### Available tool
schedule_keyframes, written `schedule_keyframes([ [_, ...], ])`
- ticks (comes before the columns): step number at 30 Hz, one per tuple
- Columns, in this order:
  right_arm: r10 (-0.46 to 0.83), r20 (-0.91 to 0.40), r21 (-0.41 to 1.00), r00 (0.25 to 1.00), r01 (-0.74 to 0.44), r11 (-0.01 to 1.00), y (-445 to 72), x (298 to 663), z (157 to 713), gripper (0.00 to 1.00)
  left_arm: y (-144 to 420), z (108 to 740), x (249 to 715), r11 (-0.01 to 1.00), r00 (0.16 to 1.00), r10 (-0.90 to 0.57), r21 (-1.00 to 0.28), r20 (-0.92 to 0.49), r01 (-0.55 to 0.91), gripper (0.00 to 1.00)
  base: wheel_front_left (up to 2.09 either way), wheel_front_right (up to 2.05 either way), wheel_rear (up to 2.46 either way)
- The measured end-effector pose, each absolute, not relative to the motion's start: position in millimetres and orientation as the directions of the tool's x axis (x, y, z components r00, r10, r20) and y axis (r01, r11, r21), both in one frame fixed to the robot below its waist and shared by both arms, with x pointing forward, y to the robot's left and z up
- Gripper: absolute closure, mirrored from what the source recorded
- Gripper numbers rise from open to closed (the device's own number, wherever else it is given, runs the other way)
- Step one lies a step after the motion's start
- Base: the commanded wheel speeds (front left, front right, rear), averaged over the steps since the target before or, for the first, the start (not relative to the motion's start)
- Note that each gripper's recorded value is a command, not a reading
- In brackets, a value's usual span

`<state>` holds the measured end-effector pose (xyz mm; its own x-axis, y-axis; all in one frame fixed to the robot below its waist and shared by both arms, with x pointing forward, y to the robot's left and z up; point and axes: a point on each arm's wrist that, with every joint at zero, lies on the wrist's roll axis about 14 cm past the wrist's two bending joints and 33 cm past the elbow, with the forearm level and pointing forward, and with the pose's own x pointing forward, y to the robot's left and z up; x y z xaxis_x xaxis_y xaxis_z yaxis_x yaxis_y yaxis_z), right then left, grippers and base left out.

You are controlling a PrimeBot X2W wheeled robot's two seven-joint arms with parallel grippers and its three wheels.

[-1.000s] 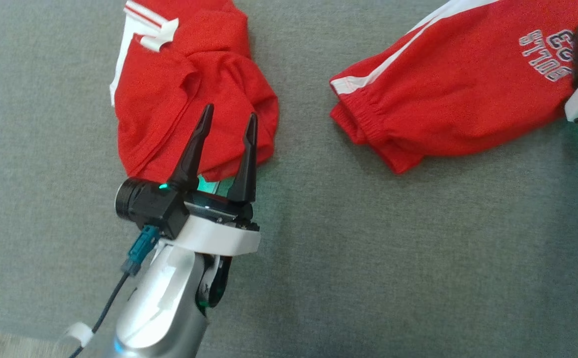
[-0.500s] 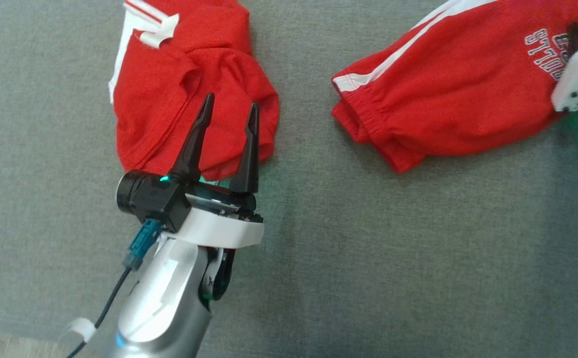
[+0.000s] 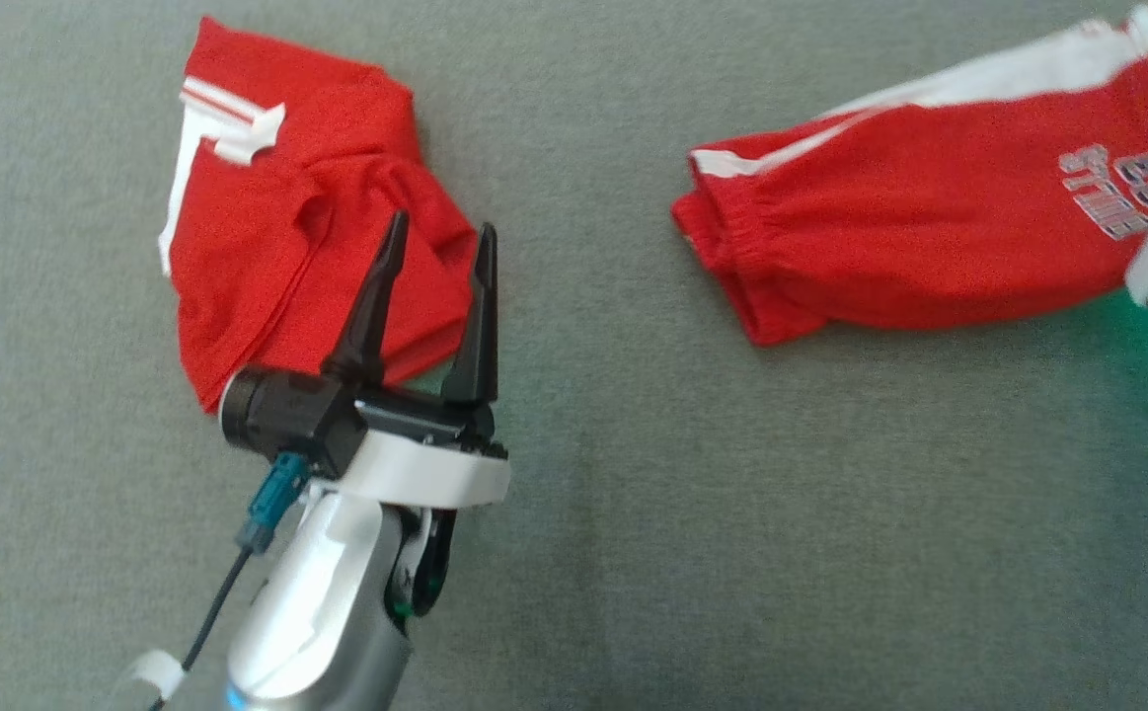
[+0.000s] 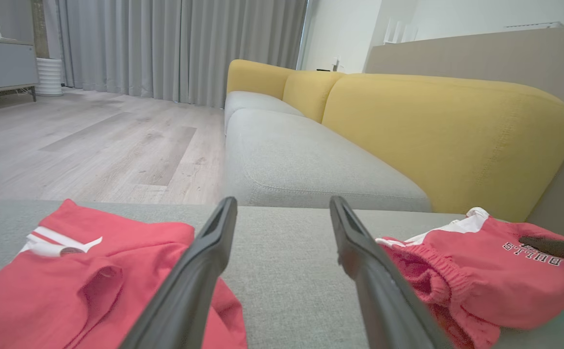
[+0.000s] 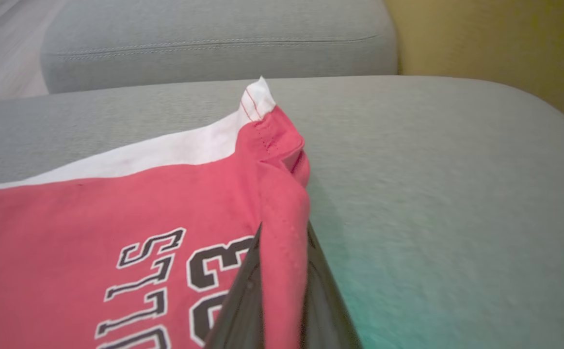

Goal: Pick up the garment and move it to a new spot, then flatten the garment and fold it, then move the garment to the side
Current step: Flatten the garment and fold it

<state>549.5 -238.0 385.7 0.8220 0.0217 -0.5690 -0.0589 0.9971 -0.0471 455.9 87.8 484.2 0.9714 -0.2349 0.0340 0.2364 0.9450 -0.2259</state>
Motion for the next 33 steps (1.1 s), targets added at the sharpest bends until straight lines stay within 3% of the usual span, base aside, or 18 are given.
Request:
schedule_keyframes([
  [11, -0.161, -0.545, -0.015, 0.822, 0.182, 0.983, -316, 475, 390, 1.0, 72, 498, 436, 0.932, 0.958, -0.28, -0.223, 0.06, 0.286, 0.0, 0.0, 0.0, 0.0],
  [16, -0.193, -0.486, -0.006, 0.852, 0.218, 0.976, -325, 472, 400, 1.0, 75, 496, 430, 0.935, 0.96, -0.274, -0.219, 0.054, 0.279, 0.0, 0.0, 0.0, 0.0],
  [25, -0.128, -0.316, 0.064, 0.94, 0.156, 0.986, -284, 496, 435, 1.0, 83, 504, 425, 0.942, 0.965, -0.251, -0.212, 0.072, 0.261, 0.0, 0.0, 0.0, 0.0],
  [33, 0.03, -0.124, 0.142, 0.992, -0.012, 0.99, -213, 511, 489, 1.0, 94, 514, 411, 0.95, 0.971, -0.218, -0.207, 0.092, 0.233, 0.0, 0.0, 0.0, 0.0],
])
